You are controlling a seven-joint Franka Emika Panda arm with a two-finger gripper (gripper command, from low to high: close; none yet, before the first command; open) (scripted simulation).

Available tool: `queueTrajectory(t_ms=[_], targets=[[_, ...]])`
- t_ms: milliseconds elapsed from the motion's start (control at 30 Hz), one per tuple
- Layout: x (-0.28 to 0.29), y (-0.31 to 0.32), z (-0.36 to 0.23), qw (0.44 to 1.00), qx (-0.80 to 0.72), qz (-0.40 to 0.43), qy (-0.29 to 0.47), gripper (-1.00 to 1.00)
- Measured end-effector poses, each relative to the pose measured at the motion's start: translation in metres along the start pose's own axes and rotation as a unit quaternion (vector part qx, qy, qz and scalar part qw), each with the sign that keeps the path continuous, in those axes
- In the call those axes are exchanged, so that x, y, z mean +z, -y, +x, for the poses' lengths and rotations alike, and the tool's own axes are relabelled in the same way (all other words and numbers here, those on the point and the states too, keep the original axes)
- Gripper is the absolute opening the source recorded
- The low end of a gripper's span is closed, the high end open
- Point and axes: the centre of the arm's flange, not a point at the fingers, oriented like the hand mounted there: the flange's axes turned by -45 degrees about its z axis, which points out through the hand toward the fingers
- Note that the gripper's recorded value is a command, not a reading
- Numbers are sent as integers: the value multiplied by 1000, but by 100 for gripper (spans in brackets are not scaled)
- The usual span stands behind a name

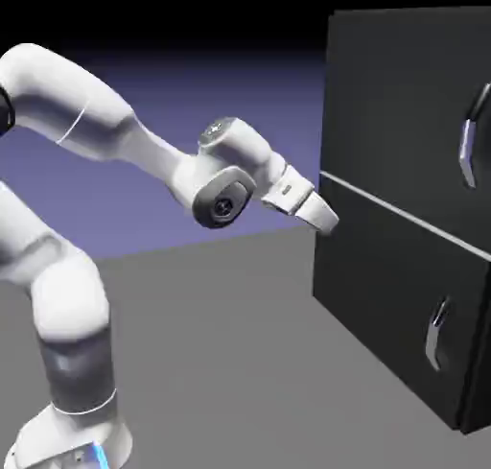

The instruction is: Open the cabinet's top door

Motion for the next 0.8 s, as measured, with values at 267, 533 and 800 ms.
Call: queueTrajectory(t_ms=[267, 533, 800], targets=[[-38, 9, 51, 997, -14, 10, -76, 0], [-73, 5, 87, 989, -18, 17, -148, 0], [-99, -11, 112, 977, -16, 21, -213, 0]])
